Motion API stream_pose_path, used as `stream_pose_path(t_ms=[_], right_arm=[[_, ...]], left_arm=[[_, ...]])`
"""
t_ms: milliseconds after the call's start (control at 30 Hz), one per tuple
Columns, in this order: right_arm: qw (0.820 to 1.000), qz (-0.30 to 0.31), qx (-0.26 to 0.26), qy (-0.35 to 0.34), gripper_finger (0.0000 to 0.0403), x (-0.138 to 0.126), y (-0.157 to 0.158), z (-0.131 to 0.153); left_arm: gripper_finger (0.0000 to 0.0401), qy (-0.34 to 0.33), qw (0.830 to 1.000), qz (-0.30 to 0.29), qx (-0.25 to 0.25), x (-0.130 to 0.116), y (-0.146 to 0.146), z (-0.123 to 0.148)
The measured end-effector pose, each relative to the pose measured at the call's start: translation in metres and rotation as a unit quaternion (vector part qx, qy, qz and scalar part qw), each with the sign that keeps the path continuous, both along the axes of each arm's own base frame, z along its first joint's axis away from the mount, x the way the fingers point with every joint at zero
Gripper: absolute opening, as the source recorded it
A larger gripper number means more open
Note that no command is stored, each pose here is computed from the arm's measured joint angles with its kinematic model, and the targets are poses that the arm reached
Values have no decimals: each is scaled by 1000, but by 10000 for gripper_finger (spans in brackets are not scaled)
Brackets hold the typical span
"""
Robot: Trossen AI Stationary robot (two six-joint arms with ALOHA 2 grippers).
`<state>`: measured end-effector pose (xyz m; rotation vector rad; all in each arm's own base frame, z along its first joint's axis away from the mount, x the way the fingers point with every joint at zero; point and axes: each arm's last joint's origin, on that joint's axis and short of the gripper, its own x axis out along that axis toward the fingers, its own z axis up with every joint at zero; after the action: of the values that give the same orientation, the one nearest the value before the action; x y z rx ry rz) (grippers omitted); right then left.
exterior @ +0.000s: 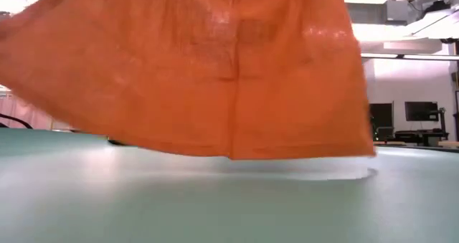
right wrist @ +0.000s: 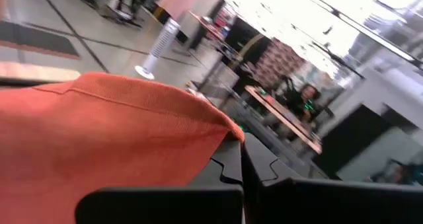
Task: Roll towel
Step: Fold the orange towel
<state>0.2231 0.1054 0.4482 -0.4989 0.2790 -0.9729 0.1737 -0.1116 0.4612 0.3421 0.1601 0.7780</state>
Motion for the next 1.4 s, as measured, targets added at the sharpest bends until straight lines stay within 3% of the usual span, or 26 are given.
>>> stream_pose_path(t_ms=[133,200,333,433,633,800,933,1133,1400], right_arm=[[996,8,91,2,3,-1,-27,-29],[991,-23,133,27,3,-3,-41,-44],[979,-99,167,58,3,8,-55,-72],[976,-99,168,101,3,26,-61,-92],[957,-163,151,188,4,57,-91,-136],[937,-205,107,262,5,71,-111,-159],[928,-235,70,281,6,74,-131,-160],[936,-245,27,251,7,76,-139,-148],[946,-172,69,265,8,100,-142,-144]], left_arm=[[0,31,996,-34,-77,-5,26,-25],[0,59,993,-7,-101,-8,38,-39],[0,84,988,64,-111,-14,55,-67],[0,114,983,103,-102,-15,64,-86],[0,151,971,159,-92,-11,78,-117],[0,192,960,195,-63,-11,88,-144],[0,214,949,225,-56,-14,99,-156],[0,221,942,244,-57,-16,106,-158],[0,220,944,245,-39,-19,107,-155]])
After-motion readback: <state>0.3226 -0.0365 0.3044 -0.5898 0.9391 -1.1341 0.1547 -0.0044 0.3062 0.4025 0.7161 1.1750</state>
